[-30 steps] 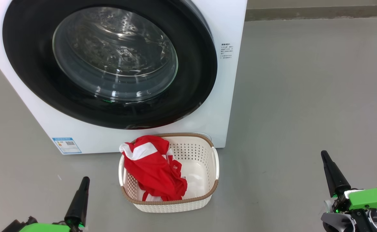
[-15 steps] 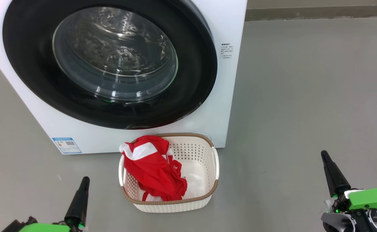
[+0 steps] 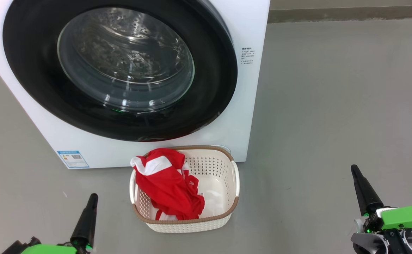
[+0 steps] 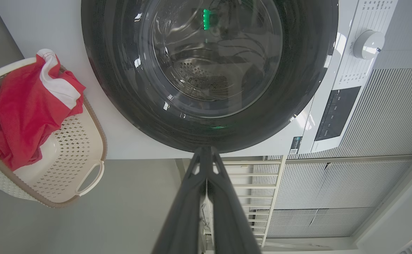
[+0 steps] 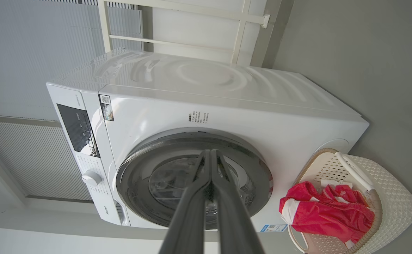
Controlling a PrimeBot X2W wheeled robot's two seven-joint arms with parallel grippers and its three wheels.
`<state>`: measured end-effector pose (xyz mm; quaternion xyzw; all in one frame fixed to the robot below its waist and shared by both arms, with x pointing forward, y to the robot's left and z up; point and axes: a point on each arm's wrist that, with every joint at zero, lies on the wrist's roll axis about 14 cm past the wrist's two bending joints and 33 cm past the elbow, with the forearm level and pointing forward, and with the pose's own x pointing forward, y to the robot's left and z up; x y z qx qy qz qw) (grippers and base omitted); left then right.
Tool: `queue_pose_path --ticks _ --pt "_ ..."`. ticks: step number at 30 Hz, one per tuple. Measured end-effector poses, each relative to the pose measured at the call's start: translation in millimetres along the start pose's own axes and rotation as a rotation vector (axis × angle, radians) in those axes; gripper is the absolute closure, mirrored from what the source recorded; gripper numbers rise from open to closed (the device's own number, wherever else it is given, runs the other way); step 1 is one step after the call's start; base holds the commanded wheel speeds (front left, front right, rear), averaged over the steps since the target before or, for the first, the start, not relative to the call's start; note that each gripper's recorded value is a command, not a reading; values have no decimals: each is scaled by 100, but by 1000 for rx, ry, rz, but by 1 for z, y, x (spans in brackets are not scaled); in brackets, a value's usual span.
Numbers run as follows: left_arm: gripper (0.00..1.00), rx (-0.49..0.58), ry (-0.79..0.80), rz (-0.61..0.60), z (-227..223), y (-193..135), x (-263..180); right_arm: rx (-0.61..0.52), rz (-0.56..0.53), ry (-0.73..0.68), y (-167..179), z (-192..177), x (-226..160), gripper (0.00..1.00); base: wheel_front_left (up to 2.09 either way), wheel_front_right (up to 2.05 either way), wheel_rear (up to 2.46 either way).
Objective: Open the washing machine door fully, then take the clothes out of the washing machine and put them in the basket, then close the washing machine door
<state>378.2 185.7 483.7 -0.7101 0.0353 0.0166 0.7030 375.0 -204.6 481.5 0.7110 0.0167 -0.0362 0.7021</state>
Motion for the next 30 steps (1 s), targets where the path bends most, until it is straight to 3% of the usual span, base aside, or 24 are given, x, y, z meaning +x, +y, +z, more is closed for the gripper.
queue_pose_path --ticks 30 --pt "100 0 0 0 0 0 0 0 0 0 0 0 0 100 0 0 0"
